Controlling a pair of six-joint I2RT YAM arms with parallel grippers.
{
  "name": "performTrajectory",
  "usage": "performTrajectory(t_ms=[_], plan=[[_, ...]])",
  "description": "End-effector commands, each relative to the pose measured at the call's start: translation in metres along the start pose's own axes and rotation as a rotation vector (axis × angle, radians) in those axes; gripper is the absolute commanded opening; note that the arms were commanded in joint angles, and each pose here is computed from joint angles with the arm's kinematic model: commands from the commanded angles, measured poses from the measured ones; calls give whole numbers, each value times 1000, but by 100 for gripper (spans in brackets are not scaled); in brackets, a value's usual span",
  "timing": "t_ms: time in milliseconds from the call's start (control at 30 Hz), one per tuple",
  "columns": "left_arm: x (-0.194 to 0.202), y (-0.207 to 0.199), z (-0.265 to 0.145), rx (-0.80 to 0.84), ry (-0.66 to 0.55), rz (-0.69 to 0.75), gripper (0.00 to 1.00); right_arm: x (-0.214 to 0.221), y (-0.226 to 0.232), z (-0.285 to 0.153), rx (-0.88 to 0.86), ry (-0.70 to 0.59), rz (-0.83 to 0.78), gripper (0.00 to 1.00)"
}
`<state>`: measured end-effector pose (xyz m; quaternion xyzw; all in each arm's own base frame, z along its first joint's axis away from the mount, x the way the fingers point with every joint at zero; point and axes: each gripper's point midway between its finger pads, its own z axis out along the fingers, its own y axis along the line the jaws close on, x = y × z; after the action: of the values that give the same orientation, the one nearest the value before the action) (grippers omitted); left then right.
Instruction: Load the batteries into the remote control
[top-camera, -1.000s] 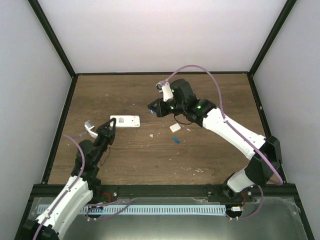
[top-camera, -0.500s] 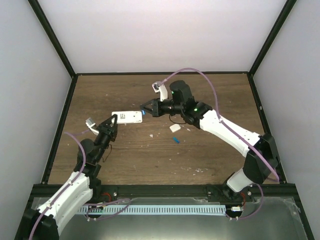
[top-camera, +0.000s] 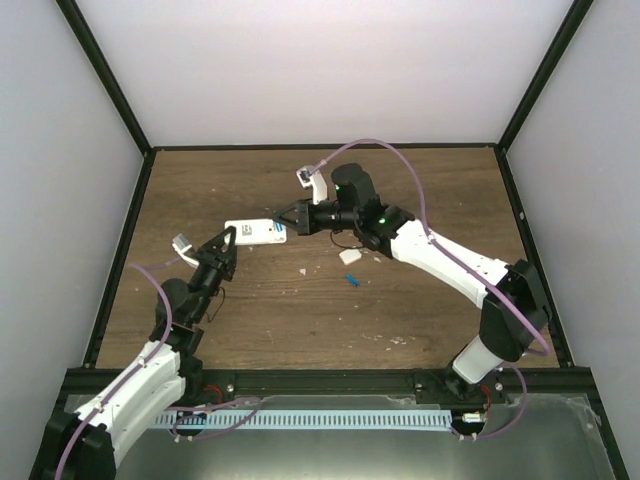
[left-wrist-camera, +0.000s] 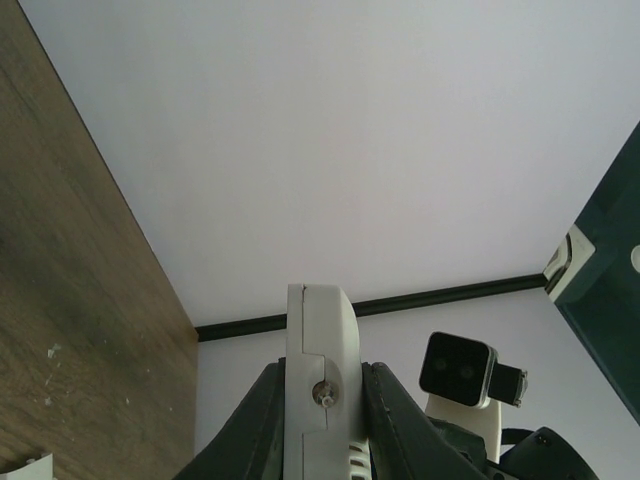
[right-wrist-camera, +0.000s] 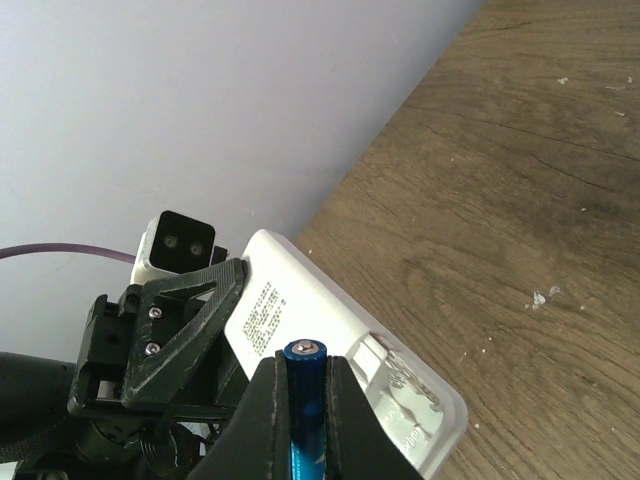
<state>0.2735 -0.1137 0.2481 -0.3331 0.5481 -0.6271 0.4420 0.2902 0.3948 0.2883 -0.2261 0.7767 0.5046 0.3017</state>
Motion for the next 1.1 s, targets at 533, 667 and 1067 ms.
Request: performTrajectory(t_ms=[533, 667, 1067], plan=[[-10, -26, -4, 102, -56, -11, 0, 1, -9, 11, 59, -45, 21, 1], [-10, -29, -5, 108, -58, -3, 0, 2, -10, 16, 50, -33, 25, 1], [-13, -29, -5, 106, -74, 7, 0, 5, -13, 11, 89, -33, 43, 1]])
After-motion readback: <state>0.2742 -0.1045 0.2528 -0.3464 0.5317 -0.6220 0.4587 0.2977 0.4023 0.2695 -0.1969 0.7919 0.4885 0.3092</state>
